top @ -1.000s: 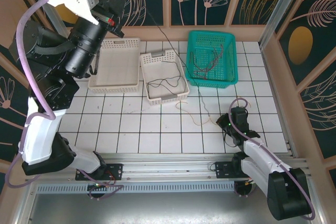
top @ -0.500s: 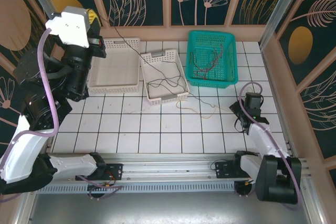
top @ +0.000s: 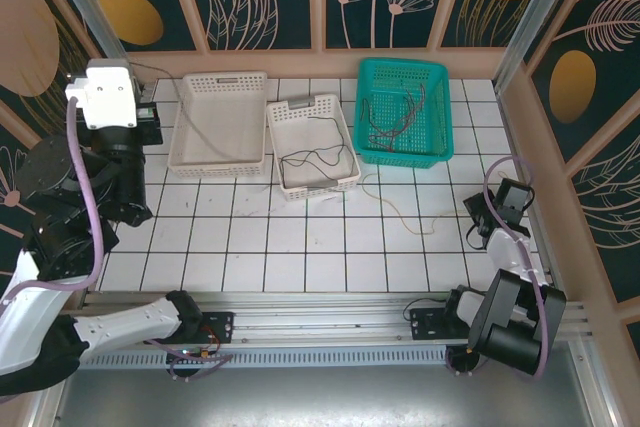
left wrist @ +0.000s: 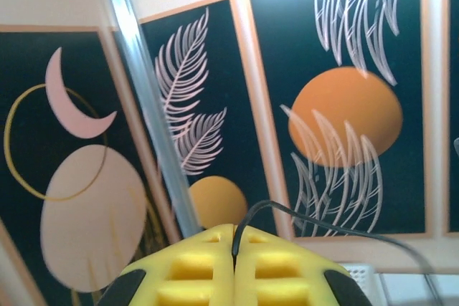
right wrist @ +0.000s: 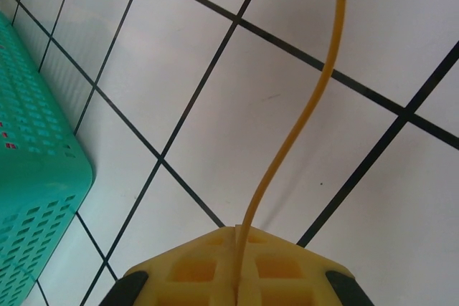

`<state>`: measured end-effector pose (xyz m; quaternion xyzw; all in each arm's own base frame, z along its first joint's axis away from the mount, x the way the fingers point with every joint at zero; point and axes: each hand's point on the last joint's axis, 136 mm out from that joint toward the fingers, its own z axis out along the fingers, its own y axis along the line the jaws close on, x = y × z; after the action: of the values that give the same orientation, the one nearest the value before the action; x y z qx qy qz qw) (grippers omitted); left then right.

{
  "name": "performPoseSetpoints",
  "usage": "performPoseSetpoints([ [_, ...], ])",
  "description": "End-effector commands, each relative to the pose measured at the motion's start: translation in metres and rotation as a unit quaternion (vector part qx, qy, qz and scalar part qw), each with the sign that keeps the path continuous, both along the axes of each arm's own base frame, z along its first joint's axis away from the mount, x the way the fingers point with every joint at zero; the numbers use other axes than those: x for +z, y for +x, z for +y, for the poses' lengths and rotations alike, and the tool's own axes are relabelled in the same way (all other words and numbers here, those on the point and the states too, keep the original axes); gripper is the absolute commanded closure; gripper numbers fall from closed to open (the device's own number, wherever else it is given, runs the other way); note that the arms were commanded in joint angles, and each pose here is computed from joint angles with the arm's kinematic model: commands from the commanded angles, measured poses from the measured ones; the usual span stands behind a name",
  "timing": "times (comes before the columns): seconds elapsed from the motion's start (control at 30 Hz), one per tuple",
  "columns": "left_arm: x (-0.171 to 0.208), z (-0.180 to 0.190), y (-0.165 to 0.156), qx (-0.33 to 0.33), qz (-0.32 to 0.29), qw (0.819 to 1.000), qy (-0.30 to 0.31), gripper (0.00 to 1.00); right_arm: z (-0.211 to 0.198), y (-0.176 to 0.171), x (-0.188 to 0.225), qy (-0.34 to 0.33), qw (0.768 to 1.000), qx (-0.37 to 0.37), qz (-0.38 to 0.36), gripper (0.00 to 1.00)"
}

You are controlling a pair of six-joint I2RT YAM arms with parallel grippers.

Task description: Untangle the cables

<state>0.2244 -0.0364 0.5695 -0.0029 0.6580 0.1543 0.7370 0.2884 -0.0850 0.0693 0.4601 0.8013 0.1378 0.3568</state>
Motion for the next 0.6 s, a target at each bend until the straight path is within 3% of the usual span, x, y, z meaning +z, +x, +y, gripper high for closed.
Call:
performPoseSetpoints([
  [0.0,-0.012,0.018,-0.003,0.068,0.021,0.997,0.032,1.00,-0.011,-0.003,0.005,-0.017,1.000,-0.026,-0.007,1.00],
  [0.2,-0.031,-0.004,0.006,0.006,0.036,0.999,0.006,1.00,0.000,0.002,0.014,-0.021,0.999,-0.004,-0.024,1.00],
  [0.33,-0.045,-0.045,0.027,-0.051,0.056,0.997,0.002,1.00,0.033,0.018,0.042,-0.052,0.994,0.067,-0.070,1.00],
  [0.43,-0.039,-0.067,0.036,-0.086,0.046,0.995,-0.013,1.00,0.058,0.022,0.042,-0.086,0.988,0.114,-0.053,1.00],
  [0.57,-0.013,-0.094,0.045,-0.132,0.025,0.991,-0.025,1.00,0.079,0.022,0.039,-0.082,0.984,0.146,-0.056,1.00],
])
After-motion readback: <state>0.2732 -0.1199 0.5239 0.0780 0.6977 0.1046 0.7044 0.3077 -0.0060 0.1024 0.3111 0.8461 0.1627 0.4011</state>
